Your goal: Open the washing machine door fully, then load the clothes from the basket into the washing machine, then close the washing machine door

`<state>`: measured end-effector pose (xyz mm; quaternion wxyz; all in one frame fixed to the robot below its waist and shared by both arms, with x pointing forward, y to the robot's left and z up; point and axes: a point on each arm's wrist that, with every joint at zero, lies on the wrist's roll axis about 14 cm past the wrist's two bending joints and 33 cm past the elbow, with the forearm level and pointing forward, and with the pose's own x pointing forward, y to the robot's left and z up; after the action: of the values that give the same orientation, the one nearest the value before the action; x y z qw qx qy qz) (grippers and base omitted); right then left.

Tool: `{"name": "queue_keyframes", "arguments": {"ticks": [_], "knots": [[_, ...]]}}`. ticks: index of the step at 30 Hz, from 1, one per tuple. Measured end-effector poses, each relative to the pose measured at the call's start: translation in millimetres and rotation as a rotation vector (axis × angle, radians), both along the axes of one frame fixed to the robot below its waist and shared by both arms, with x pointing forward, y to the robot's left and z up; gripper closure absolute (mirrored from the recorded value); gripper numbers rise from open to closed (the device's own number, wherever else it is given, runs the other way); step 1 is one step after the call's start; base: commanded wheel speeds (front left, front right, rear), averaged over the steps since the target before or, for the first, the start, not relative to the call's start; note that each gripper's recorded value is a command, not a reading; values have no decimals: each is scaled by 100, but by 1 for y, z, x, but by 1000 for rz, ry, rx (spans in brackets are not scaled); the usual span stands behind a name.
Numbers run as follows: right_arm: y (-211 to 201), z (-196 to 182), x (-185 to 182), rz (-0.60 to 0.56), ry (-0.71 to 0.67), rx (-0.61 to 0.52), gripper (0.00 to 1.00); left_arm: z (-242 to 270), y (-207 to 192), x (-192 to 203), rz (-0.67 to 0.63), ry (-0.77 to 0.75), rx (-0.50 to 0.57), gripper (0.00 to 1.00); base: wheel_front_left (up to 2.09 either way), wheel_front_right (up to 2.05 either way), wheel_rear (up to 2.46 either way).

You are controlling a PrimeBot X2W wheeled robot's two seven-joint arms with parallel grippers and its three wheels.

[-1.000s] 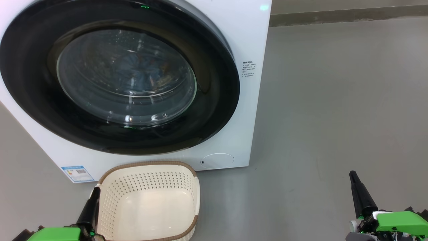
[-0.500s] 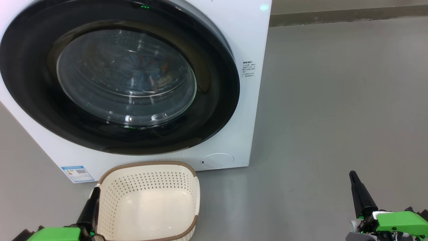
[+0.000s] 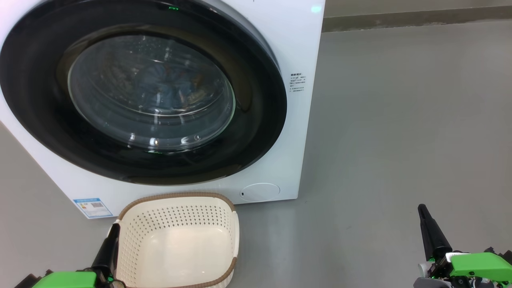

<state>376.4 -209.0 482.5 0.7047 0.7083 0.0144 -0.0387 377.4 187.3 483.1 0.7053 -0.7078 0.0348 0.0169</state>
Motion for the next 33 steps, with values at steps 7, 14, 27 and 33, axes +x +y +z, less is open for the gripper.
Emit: {"name": "queue_keyframes", "arguments": {"ticks": [7,14,27,33], "knots": [[0,0,0,0,0,0,100,0,0,0,0,0,0,100,0,0,0],[0,0,0,0,0,0,100,0,0,0,0,0,0,100,0,0,0],[0,0,0,0,0,0,100,0,0,0,0,0,0,100,0,0,0],[0,0,0,0,0,0,100,0,0,0,0,0,0,100,0,0,0]]}}
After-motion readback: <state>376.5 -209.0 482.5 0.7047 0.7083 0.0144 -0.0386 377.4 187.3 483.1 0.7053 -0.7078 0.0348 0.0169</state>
